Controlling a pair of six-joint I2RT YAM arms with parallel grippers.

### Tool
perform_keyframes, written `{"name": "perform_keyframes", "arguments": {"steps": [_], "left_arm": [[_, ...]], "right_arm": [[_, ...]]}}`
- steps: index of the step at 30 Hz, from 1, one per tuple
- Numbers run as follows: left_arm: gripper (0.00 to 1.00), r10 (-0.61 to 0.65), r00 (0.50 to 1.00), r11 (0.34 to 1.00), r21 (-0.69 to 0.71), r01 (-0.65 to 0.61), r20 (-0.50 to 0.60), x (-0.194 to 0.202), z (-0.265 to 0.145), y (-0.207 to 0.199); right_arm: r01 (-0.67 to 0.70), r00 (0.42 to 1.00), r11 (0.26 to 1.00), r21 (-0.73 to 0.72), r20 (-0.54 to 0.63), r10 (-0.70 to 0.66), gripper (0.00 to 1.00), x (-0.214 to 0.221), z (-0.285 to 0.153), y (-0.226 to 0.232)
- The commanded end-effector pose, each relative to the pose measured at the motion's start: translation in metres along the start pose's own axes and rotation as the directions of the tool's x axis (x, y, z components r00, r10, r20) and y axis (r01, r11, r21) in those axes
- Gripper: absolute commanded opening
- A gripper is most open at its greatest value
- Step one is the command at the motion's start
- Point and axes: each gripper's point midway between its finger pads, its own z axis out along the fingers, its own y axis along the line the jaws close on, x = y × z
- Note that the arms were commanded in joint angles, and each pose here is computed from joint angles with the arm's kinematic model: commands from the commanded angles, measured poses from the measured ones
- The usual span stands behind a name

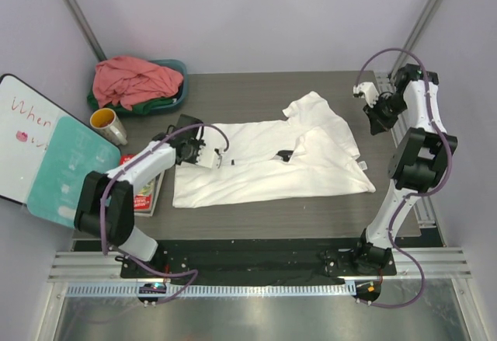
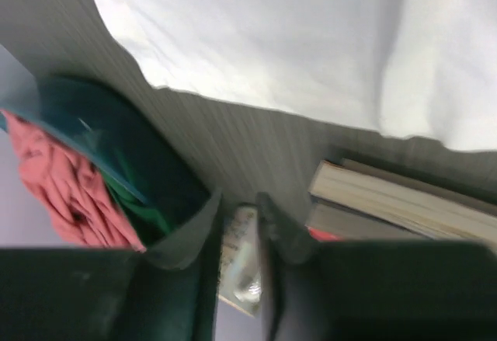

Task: Fold and stack the t-shirts
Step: Fold the tshirt

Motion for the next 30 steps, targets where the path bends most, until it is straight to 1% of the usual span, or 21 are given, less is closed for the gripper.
{"name": "perform_keyframes", "arguments": {"steps": [1, 2, 3, 5, 6, 9, 10, 12, 14, 18, 20, 24, 28, 30], "left_arm": [[0.0, -0.025, 0.999, 0.997, -0.078, 0.022, -0.043, 0.014, 0.03, 0.035], [0.0, -0.031, 0.998, 0.998, -0.061, 0.028, -0.048, 0.014, 0.044, 0.036], [0.0, -0.059, 0.997, 0.995, -0.086, 0.055, -0.043, 0.019, 0.045, 0.051], [0.0, -0.087, 0.995, 0.992, -0.099, 0.082, -0.042, 0.021, 0.052, 0.064], [0.0, -0.102, 0.994, 0.988, -0.119, 0.097, -0.04, 0.024, 0.057, 0.077], [0.0, -0.13, 0.991, 0.978, -0.169, 0.125, -0.019, 0.026, 0.063, 0.104], [0.0, -0.137, 0.991, 0.974, -0.185, 0.132, -0.013, 0.026, 0.063, 0.111], [0.0, -0.152, 0.988, 0.965, -0.218, 0.149, 0.001, 0.026, 0.061, 0.126], [0.0, -0.157, 0.987, 0.961, -0.226, 0.158, 0.025, 0.023, 0.062, 0.131], [0.0, -0.142, 0.988, 0.965, -0.212, 0.152, 0.061, 0.015, 0.065, 0.13], [0.0, -0.139, 0.986, 0.971, -0.181, 0.154, 0.094, 0.009, 0.068, 0.125], [0.0, -0.163, 0.976, 0.978, -0.106, 0.179, 0.144, -0.003, 0.076, 0.113], [0.0, -0.168, 0.973, 0.984, -0.039, 0.176, 0.159, -0.009, 0.087, 0.098], [0.0, -0.162, 0.975, 0.986, -0.019, 0.167, 0.154, -0.01, 0.095, 0.092]], "right_arm": [[-0.131, 0.976, 0.991, 0.012, 0.178, 0.127, 0.01, -0.045, 0.029, -0.027], [-0.123, 0.972, 0.992, 0.04, 0.208, 0.112, 0.01, -0.054, 0.033, -0.038], [-0.149, 0.965, 0.988, 0.025, 0.221, 0.14, 0.01, -0.062, 0.044, -0.039], [-0.142, 0.953, 0.989, 0.043, 0.275, 0.125, 0.01, -0.08, 0.049, -0.049], [-0.135, 0.953, 0.99, 0.033, 0.279, 0.121, 0.01, -0.089, 0.059, -0.048], [-0.145, 0.933, 0.988, 0.06, 0.341, 0.116, 0.01, -0.114, 0.063, -0.059], [-0.166, 0.924, 0.985, 0.055, 0.357, 0.136, 0.01, -0.123, 0.066, -0.057], [-0.161, 0.911, 0.983, 0.09, 0.396, 0.113, 0.01, -0.137, 0.065, -0.065], [-0.151, 0.9, 0.982, 0.115, 0.427, 0.089, 0.01, -0.152, 0.066, -0.067], [-0.139, 0.901, 0.983, 0.118, 0.428, 0.076, 0.01, -0.165, 0.084, -0.066], [-0.131, 0.907, 0.986, 0.101, 0.413, 0.078, 0.01, -0.169, 0.103, -0.062], [-0.148, 0.908, 0.984, 0.102, 0.409, 0.094, 0.01, -0.177, 0.125, -0.063], [-0.175, 0.896, 0.978, 0.112, 0.431, 0.111, 0.01, -0.187, 0.139, -0.069], [-0.171, 0.9, 0.979, 0.111, 0.422, 0.109, 0.01, -0.189, 0.148, -0.067]]}}
